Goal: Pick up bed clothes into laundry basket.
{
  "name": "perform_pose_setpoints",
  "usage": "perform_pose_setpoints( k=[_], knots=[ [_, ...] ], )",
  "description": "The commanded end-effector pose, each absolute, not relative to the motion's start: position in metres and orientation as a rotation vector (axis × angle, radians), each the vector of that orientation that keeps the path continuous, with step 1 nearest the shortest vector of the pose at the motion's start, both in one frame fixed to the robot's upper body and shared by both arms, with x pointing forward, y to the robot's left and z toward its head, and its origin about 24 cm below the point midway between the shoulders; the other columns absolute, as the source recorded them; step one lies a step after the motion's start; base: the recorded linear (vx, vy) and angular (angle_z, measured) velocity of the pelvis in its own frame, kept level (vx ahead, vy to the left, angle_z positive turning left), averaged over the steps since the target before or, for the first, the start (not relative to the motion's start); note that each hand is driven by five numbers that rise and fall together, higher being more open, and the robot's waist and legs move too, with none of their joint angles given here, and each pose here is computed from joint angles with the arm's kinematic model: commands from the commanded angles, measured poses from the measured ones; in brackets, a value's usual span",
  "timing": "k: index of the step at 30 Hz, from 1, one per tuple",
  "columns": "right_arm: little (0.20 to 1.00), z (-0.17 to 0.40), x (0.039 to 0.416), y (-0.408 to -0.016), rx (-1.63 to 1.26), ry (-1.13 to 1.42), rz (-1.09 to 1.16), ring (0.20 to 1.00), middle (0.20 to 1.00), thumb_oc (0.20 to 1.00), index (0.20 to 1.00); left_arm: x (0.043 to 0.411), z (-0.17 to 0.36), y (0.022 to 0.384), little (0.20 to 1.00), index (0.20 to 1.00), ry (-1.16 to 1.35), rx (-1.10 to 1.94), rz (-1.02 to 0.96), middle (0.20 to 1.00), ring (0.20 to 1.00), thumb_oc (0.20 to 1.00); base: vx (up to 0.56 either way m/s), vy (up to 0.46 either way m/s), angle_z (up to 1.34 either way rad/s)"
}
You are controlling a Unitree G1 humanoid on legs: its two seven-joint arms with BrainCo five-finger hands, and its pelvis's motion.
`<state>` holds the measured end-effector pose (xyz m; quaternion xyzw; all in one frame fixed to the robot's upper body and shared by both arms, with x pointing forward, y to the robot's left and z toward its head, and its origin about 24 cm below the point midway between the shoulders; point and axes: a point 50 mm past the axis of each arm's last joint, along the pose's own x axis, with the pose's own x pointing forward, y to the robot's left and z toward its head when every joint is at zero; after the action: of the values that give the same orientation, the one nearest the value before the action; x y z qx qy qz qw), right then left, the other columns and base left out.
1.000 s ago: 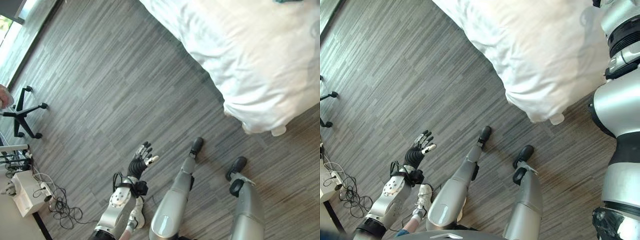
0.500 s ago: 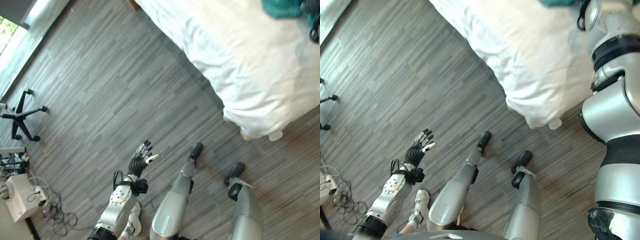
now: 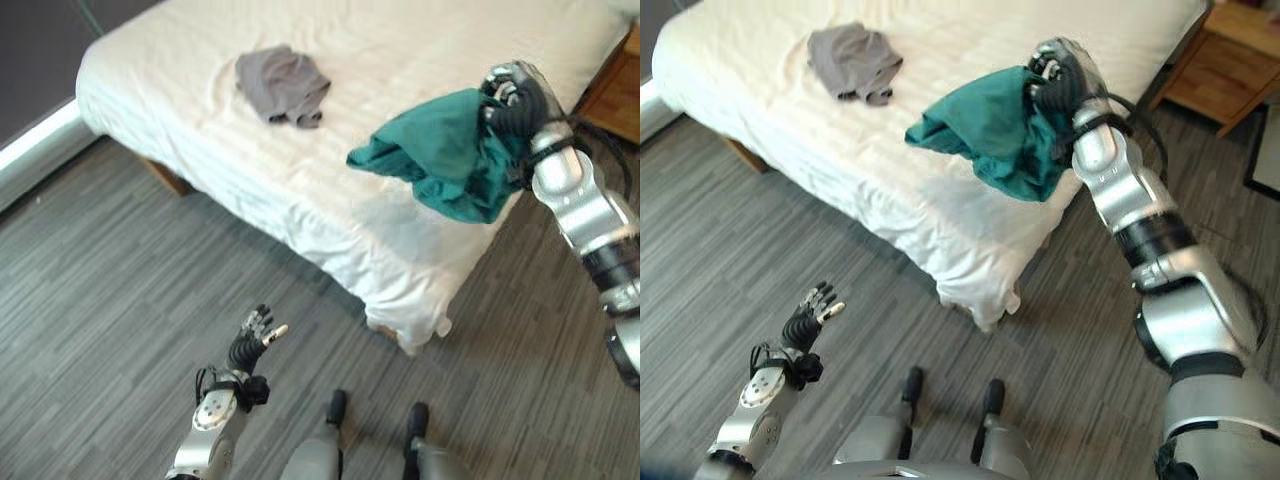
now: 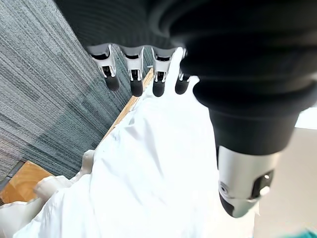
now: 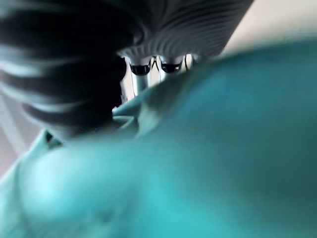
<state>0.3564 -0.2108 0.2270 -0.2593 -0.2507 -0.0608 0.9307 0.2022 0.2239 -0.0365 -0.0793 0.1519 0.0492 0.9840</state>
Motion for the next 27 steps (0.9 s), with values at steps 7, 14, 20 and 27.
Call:
perform_pose_setpoints(
  k=[7, 14, 20, 27],
  knots=[
    [0.200, 0.119, 0.261, -0.218, 0.553, -0.438, 0.065, 0.200, 0.200, 0.200, 0.200, 0.195, -0.034, 0.232, 1.000, 1.000, 0.273, -0.144, 0.162, 1.000, 1.000, 1.000, 0.10, 0.006, -0.21],
    [0.200, 0.087, 0.216, -0.270, 0.654, -0.455, -0.256, 0.200, 0.200, 0.200, 0.200, 0.187, -0.042, 0.237, 1.000, 1.000, 0.280, -0.192, 0.240, 1.000, 1.000, 1.000, 0.04, -0.018, -0.14],
    [0.200, 0.100, 0.213, -0.275, 0.652, -0.538, -0.301, 0.200, 0.200, 0.200, 0.200, 0.201, -0.038, 0.227, 1.000, 1.000, 0.252, -0.211, 0.212, 1.000, 1.000, 1.000, 0.01, -0.058, -0.18],
    [0.200, 0.109, 0.221, -0.256, 0.619, -0.523, -0.152, 0.200, 0.200, 0.200, 0.200, 0.235, -0.005, 0.218, 1.000, 1.000, 0.073, -0.303, 0.207, 1.000, 1.000, 1.000, -0.03, -0.108, 0.03]
  ],
)
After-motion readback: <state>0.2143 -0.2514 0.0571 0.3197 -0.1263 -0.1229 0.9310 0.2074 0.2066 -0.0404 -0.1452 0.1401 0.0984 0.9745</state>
